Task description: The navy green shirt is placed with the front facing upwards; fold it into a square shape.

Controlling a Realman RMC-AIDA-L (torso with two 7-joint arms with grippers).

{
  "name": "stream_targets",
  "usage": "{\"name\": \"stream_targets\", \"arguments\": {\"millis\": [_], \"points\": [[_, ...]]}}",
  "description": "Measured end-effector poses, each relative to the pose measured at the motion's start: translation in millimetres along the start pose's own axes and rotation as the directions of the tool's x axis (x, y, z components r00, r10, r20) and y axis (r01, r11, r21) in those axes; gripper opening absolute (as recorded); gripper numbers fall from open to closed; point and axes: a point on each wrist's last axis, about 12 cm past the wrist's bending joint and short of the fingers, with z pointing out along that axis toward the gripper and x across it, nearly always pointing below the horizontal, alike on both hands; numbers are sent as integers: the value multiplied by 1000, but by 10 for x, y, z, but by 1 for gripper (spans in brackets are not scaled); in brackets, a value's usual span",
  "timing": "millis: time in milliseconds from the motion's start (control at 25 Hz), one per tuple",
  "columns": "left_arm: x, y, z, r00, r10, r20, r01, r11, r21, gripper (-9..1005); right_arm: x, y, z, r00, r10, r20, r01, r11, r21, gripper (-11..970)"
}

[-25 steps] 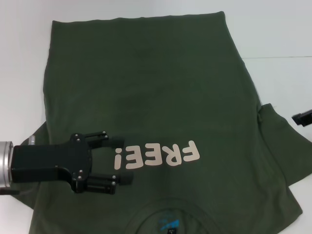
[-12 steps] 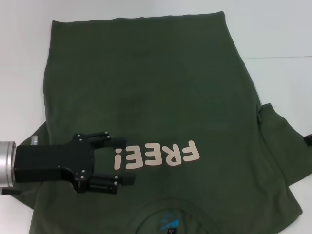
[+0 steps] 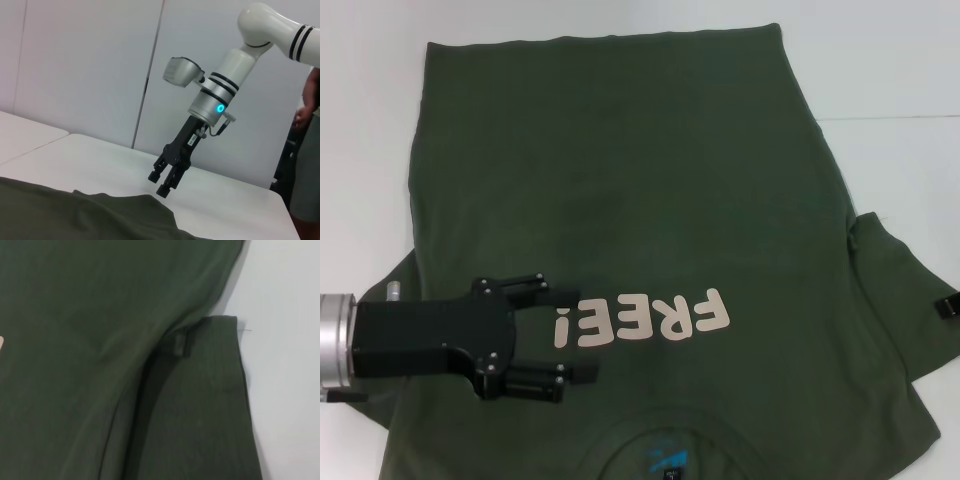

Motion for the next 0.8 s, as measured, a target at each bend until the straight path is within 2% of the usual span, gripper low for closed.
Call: {"name": "stream_targets", "arguments": {"millis": [280,800], "points": [[9,-2,-1,1000,2,-1,-2,1000,-2,892,-25,-24,77,999,46,-3,-46,999,4,897],[28,-16,-2,1000,-3,-1,3,1000,-1,887,-12,-43,177,998,62,-21,-62,998,-7,894]]}}
